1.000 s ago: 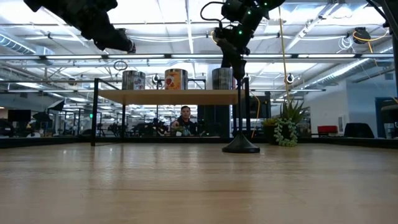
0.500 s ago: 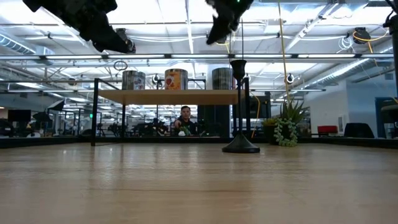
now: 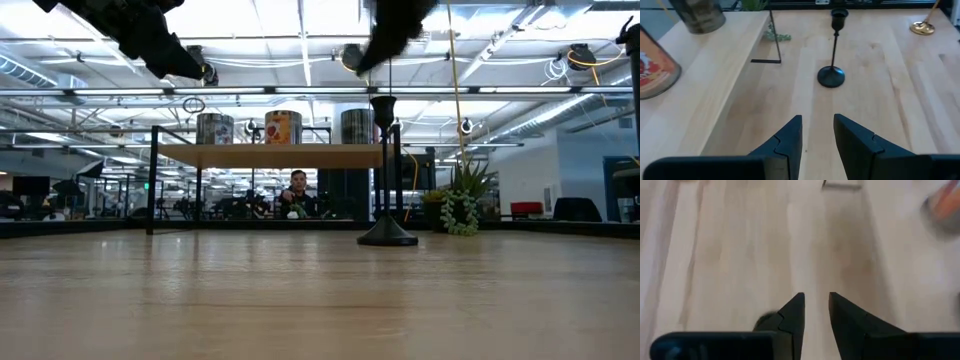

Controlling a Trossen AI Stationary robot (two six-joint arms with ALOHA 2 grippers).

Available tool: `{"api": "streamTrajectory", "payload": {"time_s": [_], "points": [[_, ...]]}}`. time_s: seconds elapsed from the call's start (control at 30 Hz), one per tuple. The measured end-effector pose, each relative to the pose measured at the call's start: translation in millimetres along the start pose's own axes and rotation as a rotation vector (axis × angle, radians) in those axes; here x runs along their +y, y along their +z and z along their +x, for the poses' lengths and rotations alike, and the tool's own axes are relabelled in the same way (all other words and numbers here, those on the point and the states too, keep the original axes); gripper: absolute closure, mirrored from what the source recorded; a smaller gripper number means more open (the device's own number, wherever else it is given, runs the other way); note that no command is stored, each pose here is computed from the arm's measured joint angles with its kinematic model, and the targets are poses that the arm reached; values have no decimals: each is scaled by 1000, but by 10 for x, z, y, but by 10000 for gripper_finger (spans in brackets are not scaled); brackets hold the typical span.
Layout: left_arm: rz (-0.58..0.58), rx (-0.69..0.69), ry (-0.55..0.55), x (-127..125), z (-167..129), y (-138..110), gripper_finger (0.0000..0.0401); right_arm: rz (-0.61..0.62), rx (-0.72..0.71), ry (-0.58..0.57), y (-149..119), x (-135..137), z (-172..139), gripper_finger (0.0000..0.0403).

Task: Pick & Place candle stick holders
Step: Put the black candle holder on the shelf

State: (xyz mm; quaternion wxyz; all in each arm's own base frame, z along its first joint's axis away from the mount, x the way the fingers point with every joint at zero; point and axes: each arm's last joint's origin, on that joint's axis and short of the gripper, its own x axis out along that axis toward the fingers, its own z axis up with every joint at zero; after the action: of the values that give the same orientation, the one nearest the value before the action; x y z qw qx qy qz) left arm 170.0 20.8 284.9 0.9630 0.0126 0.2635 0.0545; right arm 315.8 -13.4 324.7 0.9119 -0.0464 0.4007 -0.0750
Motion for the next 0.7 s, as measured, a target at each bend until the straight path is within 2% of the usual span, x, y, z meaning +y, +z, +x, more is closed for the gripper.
{"api": "streamTrajectory", "payload": {"time_s": [0.17,0.37,0.5,0.7], "points": [[7,2,24,-31,-1,1,283,71,-123,46,-478,221,35,316],[0,1,21,-36,0,2,283,105,-329,63,-987,328,52,316],[-16,-3,20,-40,0,6,283,124,-443,69,-1212,324,104,316],[-20,-4,20,-40,0,6,283,183,-481,62,-1428,275,211,316]]}}
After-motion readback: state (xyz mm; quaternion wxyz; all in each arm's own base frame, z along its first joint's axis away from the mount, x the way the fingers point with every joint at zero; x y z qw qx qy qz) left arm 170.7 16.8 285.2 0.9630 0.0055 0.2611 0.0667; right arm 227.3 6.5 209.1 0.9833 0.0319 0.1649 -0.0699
